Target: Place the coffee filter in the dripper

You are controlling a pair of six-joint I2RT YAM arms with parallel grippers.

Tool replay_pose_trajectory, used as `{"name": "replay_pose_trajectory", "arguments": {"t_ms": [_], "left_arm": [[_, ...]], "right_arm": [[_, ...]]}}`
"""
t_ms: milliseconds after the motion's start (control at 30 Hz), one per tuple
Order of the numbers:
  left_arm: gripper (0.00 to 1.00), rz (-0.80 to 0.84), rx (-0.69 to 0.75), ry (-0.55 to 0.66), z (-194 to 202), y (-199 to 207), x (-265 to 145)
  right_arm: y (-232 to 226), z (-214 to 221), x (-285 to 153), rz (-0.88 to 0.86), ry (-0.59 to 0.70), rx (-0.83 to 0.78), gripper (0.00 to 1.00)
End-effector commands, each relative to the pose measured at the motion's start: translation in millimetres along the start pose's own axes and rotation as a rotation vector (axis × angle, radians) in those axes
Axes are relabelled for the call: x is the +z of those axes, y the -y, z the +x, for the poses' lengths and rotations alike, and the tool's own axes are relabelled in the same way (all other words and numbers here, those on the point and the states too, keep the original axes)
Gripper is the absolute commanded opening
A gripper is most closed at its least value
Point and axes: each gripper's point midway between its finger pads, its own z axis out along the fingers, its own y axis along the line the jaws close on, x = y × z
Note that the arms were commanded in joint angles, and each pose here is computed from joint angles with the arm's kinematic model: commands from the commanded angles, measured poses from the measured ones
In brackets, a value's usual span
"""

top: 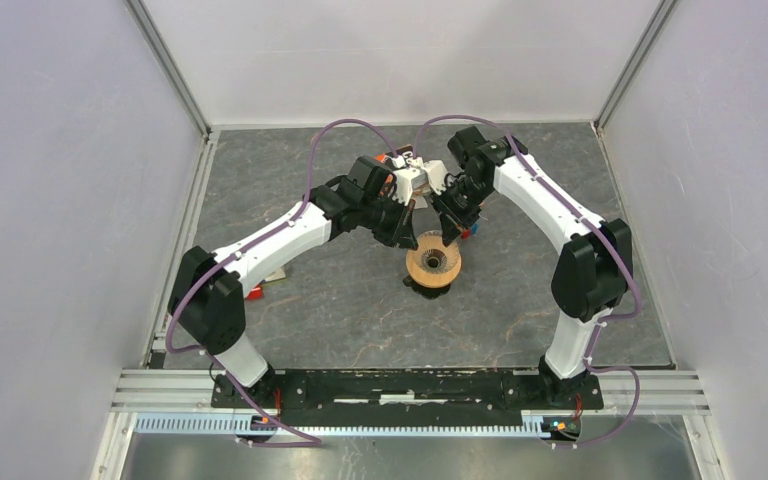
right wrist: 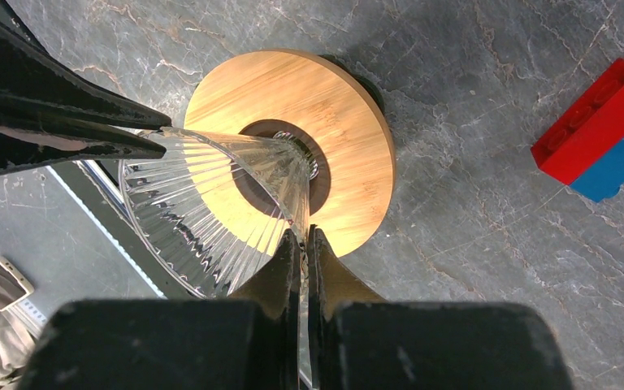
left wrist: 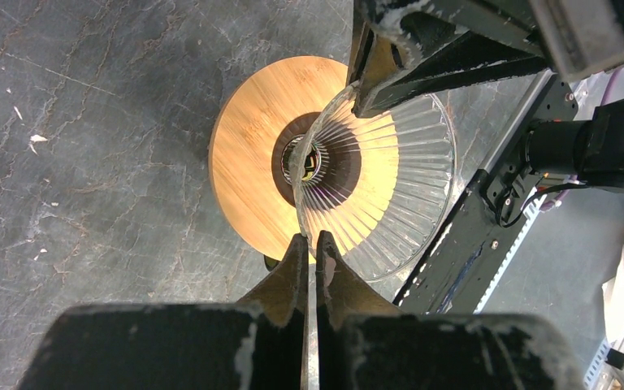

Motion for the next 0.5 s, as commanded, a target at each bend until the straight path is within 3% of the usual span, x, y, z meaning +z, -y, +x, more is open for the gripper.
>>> {"name": "replay_pose_trajectory", "arguments": {"t_ms": [0,467], "left_arm": [[0.02,-0.019,-0.009,-0.154,48.6,-12.6,26.6],[0.02,-0.022,0.015,-0.162,53.1,-12.1,26.7]], "right_arm": [[-3.9,-24.4,24.2,-0.008,0.038,-0.133,0.0],[-4.0,-10.9,36.5,-0.014,0.024,-0.128,0.0]]}}
